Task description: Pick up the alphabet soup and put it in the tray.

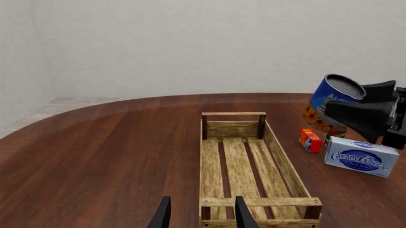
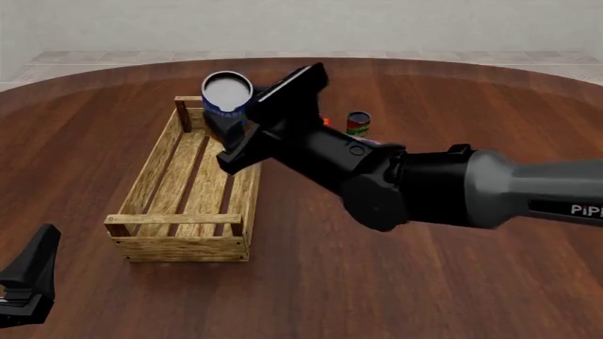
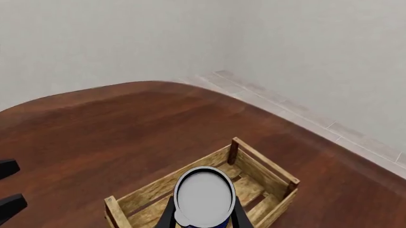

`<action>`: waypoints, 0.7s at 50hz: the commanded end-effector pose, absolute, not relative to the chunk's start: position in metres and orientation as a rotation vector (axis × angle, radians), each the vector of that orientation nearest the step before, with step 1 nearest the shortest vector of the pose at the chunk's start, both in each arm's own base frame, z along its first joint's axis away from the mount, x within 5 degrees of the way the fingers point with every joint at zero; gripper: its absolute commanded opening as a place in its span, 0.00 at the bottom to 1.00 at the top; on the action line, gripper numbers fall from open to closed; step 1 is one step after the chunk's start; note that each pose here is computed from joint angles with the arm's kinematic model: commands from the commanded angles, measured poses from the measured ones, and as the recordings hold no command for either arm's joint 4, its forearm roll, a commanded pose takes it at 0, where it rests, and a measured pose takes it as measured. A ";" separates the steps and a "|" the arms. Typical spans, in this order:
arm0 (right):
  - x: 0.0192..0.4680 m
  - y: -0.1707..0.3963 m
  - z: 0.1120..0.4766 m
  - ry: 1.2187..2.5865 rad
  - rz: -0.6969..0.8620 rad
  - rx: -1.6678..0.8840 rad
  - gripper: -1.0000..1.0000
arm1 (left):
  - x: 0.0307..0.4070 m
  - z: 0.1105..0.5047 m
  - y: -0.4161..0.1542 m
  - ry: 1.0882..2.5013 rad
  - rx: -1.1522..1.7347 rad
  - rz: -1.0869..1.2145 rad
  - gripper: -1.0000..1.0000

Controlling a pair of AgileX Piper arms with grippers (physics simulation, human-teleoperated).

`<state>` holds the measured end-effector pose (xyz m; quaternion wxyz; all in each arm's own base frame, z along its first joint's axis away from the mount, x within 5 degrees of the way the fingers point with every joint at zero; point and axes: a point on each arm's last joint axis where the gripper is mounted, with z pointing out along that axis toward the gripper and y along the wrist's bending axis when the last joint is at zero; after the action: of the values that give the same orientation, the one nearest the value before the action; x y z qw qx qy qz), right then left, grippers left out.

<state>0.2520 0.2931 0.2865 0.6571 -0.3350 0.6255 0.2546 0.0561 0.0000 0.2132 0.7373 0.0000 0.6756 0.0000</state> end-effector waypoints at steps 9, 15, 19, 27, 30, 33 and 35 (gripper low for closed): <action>0.270 0.309 0.279 1.426 0.577 -0.747 0.00 | 0.056 0.213 0.000 1.484 0.000 0.000 1.00; 0.271 0.316 0.279 1.422 0.585 -0.753 0.00 | 0.056 0.213 0.000 1.484 0.000 0.000 1.00; 0.270 0.321 0.278 1.419 0.589 -0.763 0.00 | 0.056 0.213 0.000 1.484 0.000 0.000 1.00; 0.278 0.331 0.268 1.430 0.583 -0.772 0.00 | 0.056 0.213 0.000 1.484 0.000 0.000 1.00; 0.281 0.336 0.261 1.437 0.579 -0.782 0.00 | 0.056 0.213 0.000 1.484 0.000 0.000 1.00; 0.283 0.340 0.258 1.441 0.579 -0.787 0.00 | 0.056 0.213 0.000 1.484 0.000 0.000 1.00; 0.285 0.343 0.256 1.442 0.577 -0.792 0.00 | 0.056 0.213 0.000 1.484 0.000 0.000 1.00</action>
<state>0.2780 0.3305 0.2614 0.6455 -0.3504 0.6318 0.2475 0.0561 0.0000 0.2132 0.7373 0.0000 0.6756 0.0000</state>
